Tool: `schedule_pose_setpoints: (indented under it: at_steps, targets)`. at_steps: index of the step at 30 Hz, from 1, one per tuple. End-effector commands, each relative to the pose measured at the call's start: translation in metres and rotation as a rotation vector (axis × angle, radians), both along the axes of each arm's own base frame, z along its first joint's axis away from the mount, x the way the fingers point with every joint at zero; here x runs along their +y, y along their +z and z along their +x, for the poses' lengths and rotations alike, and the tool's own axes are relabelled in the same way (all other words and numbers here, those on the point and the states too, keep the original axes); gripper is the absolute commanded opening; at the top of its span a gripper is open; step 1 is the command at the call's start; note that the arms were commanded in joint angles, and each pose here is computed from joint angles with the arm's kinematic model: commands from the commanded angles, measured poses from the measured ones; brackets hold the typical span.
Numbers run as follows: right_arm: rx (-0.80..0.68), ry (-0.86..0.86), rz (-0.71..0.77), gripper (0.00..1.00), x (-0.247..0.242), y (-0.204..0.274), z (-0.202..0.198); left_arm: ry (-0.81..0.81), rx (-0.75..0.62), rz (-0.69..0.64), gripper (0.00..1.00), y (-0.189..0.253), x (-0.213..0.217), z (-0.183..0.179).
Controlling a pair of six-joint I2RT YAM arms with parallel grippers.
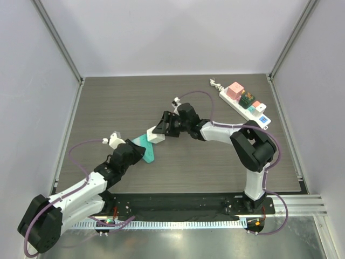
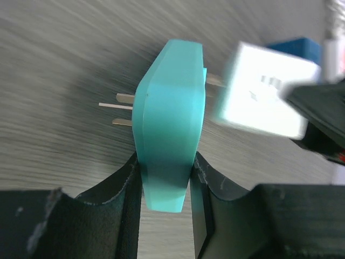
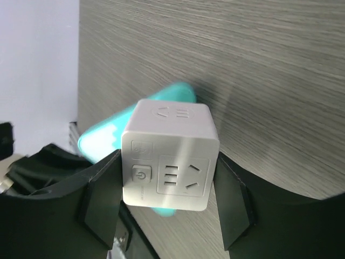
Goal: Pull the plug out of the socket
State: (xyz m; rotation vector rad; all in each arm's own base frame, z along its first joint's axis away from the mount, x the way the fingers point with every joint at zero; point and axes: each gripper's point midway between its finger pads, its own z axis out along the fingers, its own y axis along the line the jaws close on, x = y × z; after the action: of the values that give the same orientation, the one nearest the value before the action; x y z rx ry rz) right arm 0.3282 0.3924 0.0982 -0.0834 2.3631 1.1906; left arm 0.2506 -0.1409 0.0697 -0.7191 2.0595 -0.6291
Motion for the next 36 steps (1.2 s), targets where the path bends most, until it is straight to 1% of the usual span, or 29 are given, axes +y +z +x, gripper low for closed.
schedule_pose_setpoints:
  at_steps: [1,2,3,4,5,6,11,18,19,21,24,28,30,31,32,33,35,36]
  targets:
    - [-0.015,0.092,0.269,0.01,0.003,0.056,0.000,0.184,0.060,0.171,0.00,-0.023,0.050,-0.002]
    - [-0.033,0.076,0.252,0.01,0.002,0.056,0.004,0.184,0.060,0.172,0.00,-0.023,0.050,-0.001]
    - [-0.004,0.043,0.149,0.01,-0.006,0.041,0.005,0.185,0.063,0.174,0.00,-0.023,0.050,-0.001]
    - [-0.024,0.034,0.055,0.01,-0.006,0.032,0.002,0.182,0.069,0.178,0.00,-0.024,0.050,-0.001]
    - [-0.108,0.039,-0.055,0.01,-0.013,0.029,0.006,0.181,0.066,0.176,0.00,-0.022,0.049,0.000]
    - [-0.123,-0.032,-0.157,0.01,-0.027,0.023,0.016,0.178,0.071,0.180,0.00,-0.024,0.048,-0.001]
    - [-0.130,-0.078,-0.151,0.01,-0.041,0.023,0.036,0.171,0.060,0.173,0.00,-0.022,0.047,0.000]
    - [-0.141,-0.034,-0.115,0.01,-0.019,0.025,0.062,0.166,0.044,0.163,0.00,-0.020,0.047,-0.001]
    - [-0.130,-0.035,-0.127,0.01,-0.018,0.014,0.065,0.163,0.045,0.163,0.00,-0.021,0.047,-0.001]
    - [-0.130,-0.039,-0.118,0.01,-0.013,0.014,0.073,0.162,0.047,0.167,0.00,-0.021,0.047,-0.001]
    - [-0.087,-0.029,-0.108,0.02,-0.012,0.002,0.075,0.158,0.048,0.168,0.00,-0.021,0.046,0.000]
    - [-0.068,-0.011,-0.110,0.08,-0.012,-0.007,0.072,0.153,0.047,0.169,0.00,-0.022,0.045,0.000]
    - [-0.064,-0.007,-0.116,0.14,-0.014,-0.010,0.070,0.151,0.045,0.169,0.00,-0.021,0.045,0.001]
    - [-0.066,-0.004,-0.116,0.20,-0.015,-0.010,0.071,0.149,0.043,0.168,0.00,-0.020,0.044,0.001]
    - [-0.058,0.001,-0.115,0.22,-0.016,-0.012,0.069,0.148,0.044,0.167,0.00,-0.021,0.044,0.001]
    - [-0.057,0.000,-0.118,0.28,-0.018,-0.014,0.070,0.147,0.045,0.168,0.00,-0.021,0.044,0.001]
    - [-0.066,-0.002,-0.132,0.36,-0.022,-0.016,0.071,0.147,0.045,0.168,0.00,-0.021,0.044,0.001]
    - [-0.078,-0.008,-0.142,0.47,-0.024,-0.016,0.073,0.146,0.045,0.168,0.00,-0.021,0.043,0.001]
